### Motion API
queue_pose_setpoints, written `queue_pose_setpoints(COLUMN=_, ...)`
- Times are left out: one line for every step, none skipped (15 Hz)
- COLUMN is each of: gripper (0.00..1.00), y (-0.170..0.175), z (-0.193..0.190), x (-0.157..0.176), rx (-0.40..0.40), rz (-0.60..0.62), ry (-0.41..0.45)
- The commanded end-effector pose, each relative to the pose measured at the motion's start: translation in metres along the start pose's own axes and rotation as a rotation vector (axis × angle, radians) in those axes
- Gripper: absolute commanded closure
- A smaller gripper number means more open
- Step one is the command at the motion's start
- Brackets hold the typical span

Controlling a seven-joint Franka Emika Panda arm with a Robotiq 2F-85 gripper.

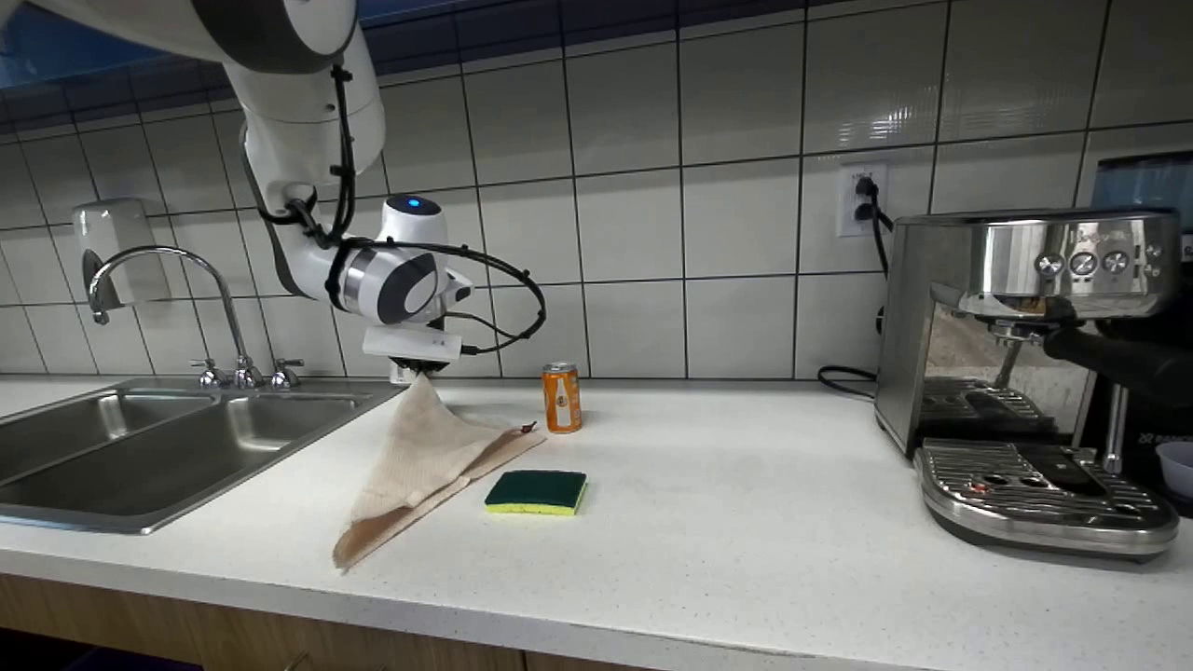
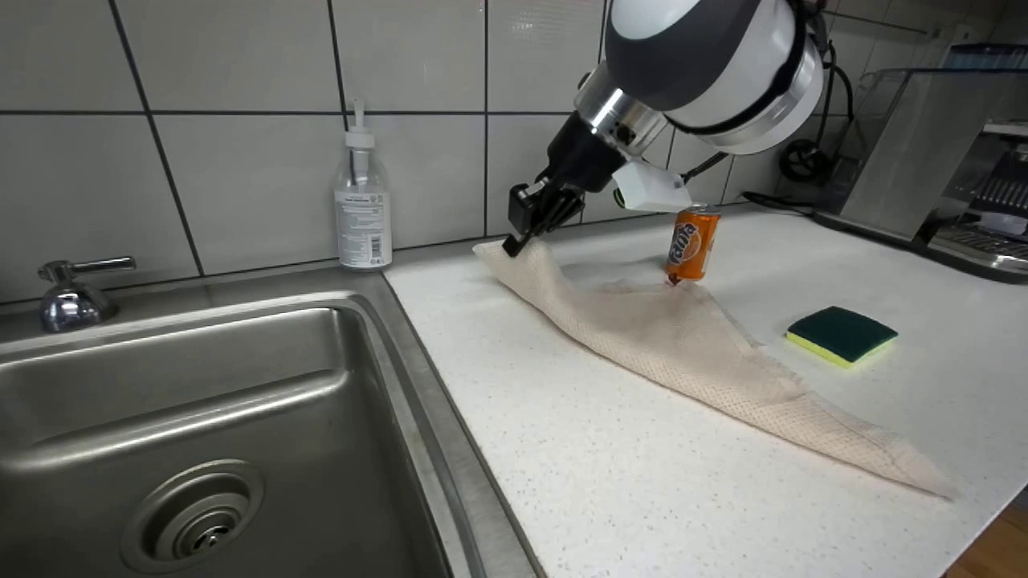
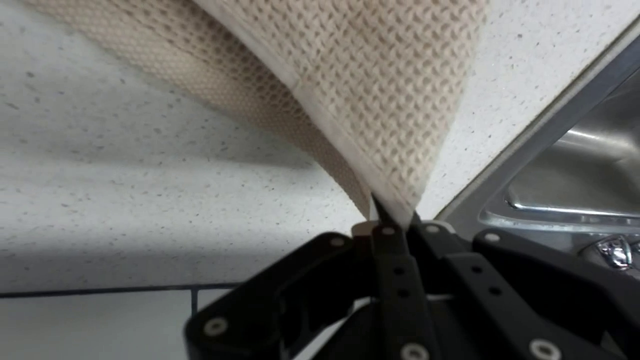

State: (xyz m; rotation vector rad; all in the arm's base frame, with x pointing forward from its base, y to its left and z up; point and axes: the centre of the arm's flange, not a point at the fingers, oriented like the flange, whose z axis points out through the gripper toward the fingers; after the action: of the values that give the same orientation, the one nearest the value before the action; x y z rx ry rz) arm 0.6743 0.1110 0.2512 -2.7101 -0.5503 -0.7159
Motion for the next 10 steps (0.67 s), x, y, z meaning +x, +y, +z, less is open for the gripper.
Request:
queue_pose_setpoints(gripper=0.99, y=-0.001, z=-0.029, x=-0.014, rx=0.018, rz=-0.018, ry=-0.008)
queue_pose_setpoints(gripper=0.99, y=0.0, z=-0.032, x=-0.016, rx=0.019, rz=-0.02, ry=-0.012)
queue_pose_setpoints(gripper=0.99, y=0.0, z=-0.034, x=-0.018, rx=0.018, rz=-0.021, ry=-0.013)
queue_pose_setpoints(gripper=0.99, y=0.0, z=-0.035, x=-0.019, rx=0.018, rz=-0.023, ry=-0.016)
queue_pose_setpoints(gripper=0.99, y=0.0, z=-0.037, x=-0.021, rx=0.016, rz=-0.024, ry=-0.019)
queue_pose_setpoints(gripper=0.99, y=0.0, z=-0.039, x=-0.023, rx=0.013, rz=-0.024, ry=-0.021)
queue_pose_setpoints(gripper=0.99, y=0.001, z=-0.04, x=-0.025, rx=0.005, rz=-0.025, ry=-0.025)
queue_pose_setpoints(gripper=0.99, y=0.002, z=-0.042, x=-0.026, rx=-0.003, rz=-0.025, ry=-0.03)
queue_pose_setpoints(gripper=0.99, y=0.002, z=-0.045, x=-0.028, rx=-0.007, rz=-0.029, ry=-0.041)
queue_pose_setpoints(gripper=0.99, y=0.003, z=-0.048, x=-0.029, rx=-0.013, rz=-0.031, ry=-0.046)
